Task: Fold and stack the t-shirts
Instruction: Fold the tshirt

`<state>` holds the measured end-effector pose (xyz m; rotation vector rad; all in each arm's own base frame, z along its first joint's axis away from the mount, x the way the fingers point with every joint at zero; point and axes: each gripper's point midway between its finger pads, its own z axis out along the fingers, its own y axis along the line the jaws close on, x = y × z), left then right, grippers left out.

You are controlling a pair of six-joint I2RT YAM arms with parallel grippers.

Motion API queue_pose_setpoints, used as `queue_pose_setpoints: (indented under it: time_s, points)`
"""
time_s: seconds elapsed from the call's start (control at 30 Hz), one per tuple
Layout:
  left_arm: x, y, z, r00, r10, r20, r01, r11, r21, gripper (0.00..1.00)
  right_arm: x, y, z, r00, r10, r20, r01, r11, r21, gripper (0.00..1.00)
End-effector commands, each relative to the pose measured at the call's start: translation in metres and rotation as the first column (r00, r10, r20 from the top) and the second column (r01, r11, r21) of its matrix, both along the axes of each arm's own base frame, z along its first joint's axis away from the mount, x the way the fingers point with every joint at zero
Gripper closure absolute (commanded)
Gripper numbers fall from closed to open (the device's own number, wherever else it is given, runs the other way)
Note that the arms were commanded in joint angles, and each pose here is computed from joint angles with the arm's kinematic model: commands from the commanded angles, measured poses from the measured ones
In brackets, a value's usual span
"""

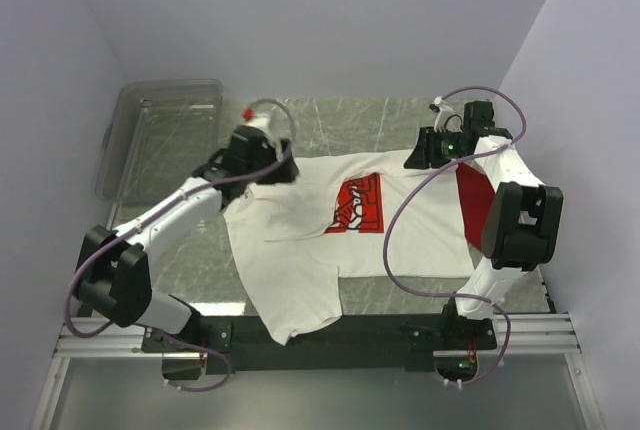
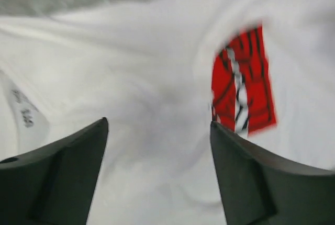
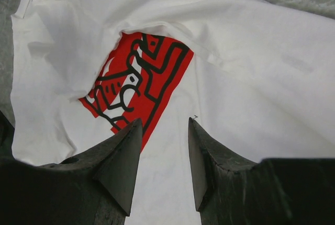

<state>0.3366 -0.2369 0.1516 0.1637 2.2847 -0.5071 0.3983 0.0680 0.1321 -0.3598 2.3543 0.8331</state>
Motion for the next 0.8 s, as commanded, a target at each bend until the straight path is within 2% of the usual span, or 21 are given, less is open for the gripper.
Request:
queue_pose_setpoints:
  time_s: [0.0,0.03,0.07,0.1,0.17,0.23,0.3,0.43,0.47,0.6,0.77]
  points:
    - [0.041,0.035,-0.012,0.984,0.17,-0.06,-0.178,0.972,-0.157,0.21,0.003,-0.002,0.014,0.998,0.005,0.057,-0.005,1.0,-0.007,0.53]
    - [0.044,0.037,-0.016,0.982,0.167,-0.091,-0.181,0.966,-0.184,0.26,0.003,-0.002,0.014,0.998,0.005,0.059,-0.005,1.0,-0.007,0.53]
    - [0.055,0.046,-0.026,0.968,0.215,-0.131,-0.239,0.95,-0.201,0.35,0.003,-0.002,0.015,0.998,0.005,0.059,-0.005,1.0,-0.007,0.53]
    - [0.06,0.051,-0.031,0.957,0.245,-0.155,-0.274,0.94,-0.202,0.4,0.003,-0.002,0.015,0.998,0.006,0.062,-0.005,1.0,-0.006,0.53]
    - [0.078,0.066,-0.041,0.925,0.34,-0.17,-0.367,0.916,-0.164,0.42,0.003,-0.002,0.017,0.998,0.005,0.067,-0.005,1.0,-0.005,0.53]
    - [0.084,0.078,-0.05,0.878,0.434,-0.203,-0.462,0.879,-0.12,0.41,0.003,-0.001,0.017,0.998,0.007,0.067,-0.006,1.0,-0.005,0.52]
    - [0.096,0.096,-0.056,0.808,0.554,-0.199,-0.575,0.816,-0.062,0.39,0.003,-0.001,0.017,0.998,0.007,0.066,-0.007,1.0,-0.001,0.52]
    - [0.094,0.111,-0.071,0.743,0.633,-0.216,-0.645,0.764,0.018,0.34,0.003,-0.001,0.016,0.998,0.01,0.066,-0.01,1.0,0.002,0.53]
    - [0.096,0.118,-0.075,0.721,0.662,-0.206,-0.669,0.742,0.046,0.29,0.003,-0.002,0.016,0.998,0.008,0.063,-0.008,1.0,0.003,0.53]
    - [0.101,0.124,-0.089,0.706,0.679,-0.202,-0.674,0.731,0.106,0.27,0.004,-0.001,0.015,0.998,0.009,0.061,-0.009,1.0,0.006,0.53]
    - [0.114,0.129,-0.099,0.701,0.69,-0.179,-0.671,0.724,0.162,0.31,0.003,-0.002,0.016,0.998,0.008,0.062,-0.009,1.0,0.008,0.52]
